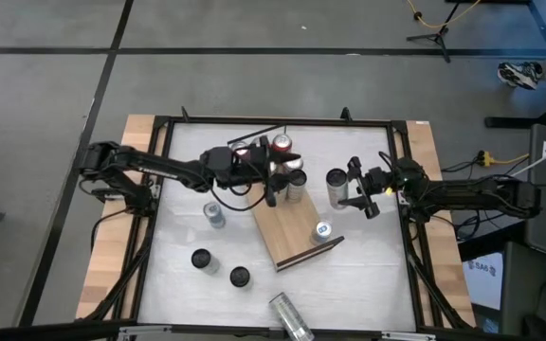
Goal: Place canned beverage on shelf
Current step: Put the yellow soda can on the shelf
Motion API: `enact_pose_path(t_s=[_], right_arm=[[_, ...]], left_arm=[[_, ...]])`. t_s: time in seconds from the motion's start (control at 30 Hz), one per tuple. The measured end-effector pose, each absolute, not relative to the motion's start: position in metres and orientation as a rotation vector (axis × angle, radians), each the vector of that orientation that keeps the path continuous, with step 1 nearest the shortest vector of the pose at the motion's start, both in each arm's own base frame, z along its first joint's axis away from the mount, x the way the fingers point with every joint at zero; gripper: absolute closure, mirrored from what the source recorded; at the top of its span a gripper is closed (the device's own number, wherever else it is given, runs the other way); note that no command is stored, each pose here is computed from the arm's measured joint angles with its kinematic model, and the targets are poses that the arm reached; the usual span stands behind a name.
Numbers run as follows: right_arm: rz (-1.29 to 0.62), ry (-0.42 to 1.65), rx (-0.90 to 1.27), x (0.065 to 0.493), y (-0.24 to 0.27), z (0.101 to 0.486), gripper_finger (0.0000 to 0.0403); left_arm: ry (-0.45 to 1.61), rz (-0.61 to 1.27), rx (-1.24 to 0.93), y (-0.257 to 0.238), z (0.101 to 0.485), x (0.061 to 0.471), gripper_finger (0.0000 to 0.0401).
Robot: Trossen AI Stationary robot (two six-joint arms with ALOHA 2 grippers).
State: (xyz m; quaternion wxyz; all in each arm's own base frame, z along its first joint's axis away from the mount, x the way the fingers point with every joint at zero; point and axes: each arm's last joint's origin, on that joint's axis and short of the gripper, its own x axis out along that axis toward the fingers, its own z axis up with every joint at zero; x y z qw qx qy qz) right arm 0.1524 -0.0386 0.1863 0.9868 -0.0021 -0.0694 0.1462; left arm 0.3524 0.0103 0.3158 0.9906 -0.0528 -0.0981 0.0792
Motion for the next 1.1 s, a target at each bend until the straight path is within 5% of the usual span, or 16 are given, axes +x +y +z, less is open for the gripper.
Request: enact_pose_path(t_s=[0.3,0.73,1.1], right_arm=[[0.327,-0.109,0.107,0.152,-0.038,0.185,0.015],[0.369,-0.074,0.136,0.152,-0.037,0.182,0.015],[0.429,-0.058,0.166,0.152,-0.035,0.182,0.015]], left_arm=[[-0.223,0.159,-0.104,0.017,0.316,0.366,0.013],[0.005,0.069,-0.094,0.03,0.359,0.418,0.0128],[0.082,-0.062,-0.016,0.032,0.358,0.426,0.0128]])
